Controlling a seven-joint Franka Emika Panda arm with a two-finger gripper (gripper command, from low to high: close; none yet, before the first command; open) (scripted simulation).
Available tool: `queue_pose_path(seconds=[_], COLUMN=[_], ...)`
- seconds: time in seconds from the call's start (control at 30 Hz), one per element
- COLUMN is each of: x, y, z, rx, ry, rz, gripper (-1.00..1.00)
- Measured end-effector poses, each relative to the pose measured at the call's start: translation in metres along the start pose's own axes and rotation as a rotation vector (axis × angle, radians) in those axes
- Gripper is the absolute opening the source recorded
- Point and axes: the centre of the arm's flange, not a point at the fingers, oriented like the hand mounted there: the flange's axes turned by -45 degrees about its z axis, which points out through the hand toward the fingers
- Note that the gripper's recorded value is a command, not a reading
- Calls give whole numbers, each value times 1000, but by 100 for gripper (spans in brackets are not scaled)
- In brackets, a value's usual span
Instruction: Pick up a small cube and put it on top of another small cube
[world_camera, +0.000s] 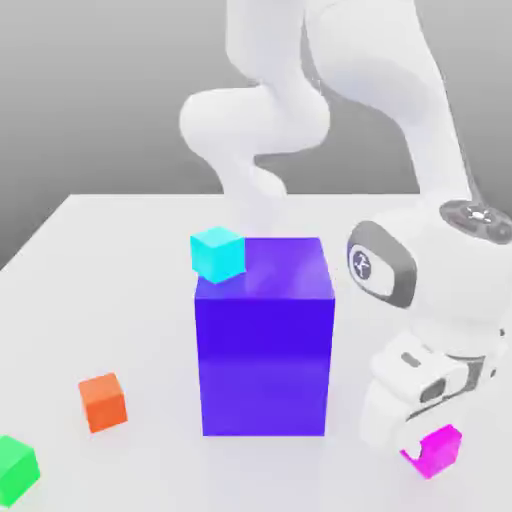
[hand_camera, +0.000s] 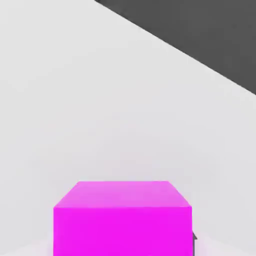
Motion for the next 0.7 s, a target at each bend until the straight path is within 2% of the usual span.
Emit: queue_pose_path(seconds=[0.3, 0.6, 0.7], x=[-35, -162, -201], y=[211, 395, 432], z=[-22, -45, -23], rx=[-5, 0, 3], ry=[-4, -1, 0], rz=[778, 1563, 1748], gripper=[-100, -100, -100])
